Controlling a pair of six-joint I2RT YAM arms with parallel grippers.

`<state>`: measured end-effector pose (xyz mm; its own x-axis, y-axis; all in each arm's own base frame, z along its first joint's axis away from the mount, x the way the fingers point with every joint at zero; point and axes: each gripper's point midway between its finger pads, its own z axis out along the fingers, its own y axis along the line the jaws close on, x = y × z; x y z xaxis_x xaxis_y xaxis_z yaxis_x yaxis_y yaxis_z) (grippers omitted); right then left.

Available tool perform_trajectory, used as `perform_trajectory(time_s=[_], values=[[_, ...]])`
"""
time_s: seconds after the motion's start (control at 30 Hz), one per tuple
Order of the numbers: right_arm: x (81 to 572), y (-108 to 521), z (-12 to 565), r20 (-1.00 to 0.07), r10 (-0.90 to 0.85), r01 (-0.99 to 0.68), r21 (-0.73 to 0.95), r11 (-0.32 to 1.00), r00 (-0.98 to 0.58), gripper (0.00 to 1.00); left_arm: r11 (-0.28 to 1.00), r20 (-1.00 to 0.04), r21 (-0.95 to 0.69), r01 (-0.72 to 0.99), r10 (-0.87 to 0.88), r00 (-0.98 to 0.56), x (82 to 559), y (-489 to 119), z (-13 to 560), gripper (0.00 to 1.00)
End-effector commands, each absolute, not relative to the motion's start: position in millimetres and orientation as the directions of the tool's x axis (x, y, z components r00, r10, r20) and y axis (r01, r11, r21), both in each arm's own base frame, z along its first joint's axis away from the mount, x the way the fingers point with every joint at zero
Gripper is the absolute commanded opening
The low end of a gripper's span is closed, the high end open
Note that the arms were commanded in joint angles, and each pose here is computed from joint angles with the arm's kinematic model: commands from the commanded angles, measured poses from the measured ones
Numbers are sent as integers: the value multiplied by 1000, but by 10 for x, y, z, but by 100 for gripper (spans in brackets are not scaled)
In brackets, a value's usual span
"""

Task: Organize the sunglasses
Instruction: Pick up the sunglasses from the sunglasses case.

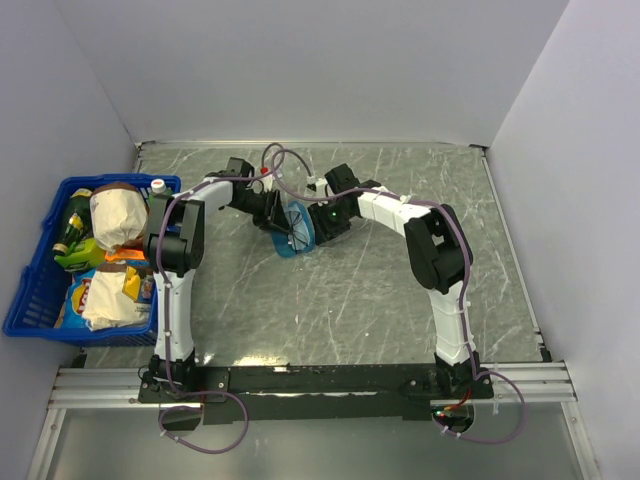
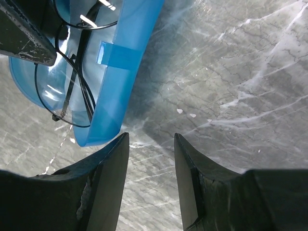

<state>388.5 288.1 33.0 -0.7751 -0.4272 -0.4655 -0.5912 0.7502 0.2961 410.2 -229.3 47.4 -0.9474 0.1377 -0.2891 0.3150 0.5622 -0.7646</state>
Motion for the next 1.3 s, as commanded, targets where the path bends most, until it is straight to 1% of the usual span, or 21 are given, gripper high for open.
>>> perform_trajectory(time_s=[0.0,0.17,0.2,0.23,0.3,0.47,0.53,1.0,1.27], values=[[3911,2929,542,-509,-419,-609,293,737,-752,50,532,-351,-769,355,114,-929,4154,-2287,734,34],[3902,2949,542,-511,-421,-614,299,730,-749,50,522,-343,-780,345,104,-933,4161,-2265,742,33],[3900,2951,547,-512,-420,-614,301,730,-750,49,513,-339,-788,342,104,-935,4151,-2268,751,33],[3906,2949,552,-514,-418,-614,302,729,-749,49,510,-340,-789,343,103,-935,4157,-2272,755,29],[3911,2955,581,-521,-417,-616,298,729,-745,49,502,-340,-794,344,102,-935,4155,-2282,759,27],[3906,2960,561,-516,-422,-617,294,730,-745,49,477,-338,-808,346,106,-935,4146,-2307,802,27],[3902,2966,557,-515,-425,-619,294,728,-744,49,472,-343,-808,352,108,-933,4151,-2311,816,25],[3880,3007,542,-513,-438,-630,290,721,-738,49,483,-335,-806,342,104,-937,4153,-2310,765,19],[3883,3011,540,-513,-435,-628,295,720,-740,49,425,-324,-841,335,101,-941,4085,-2339,817,16]])
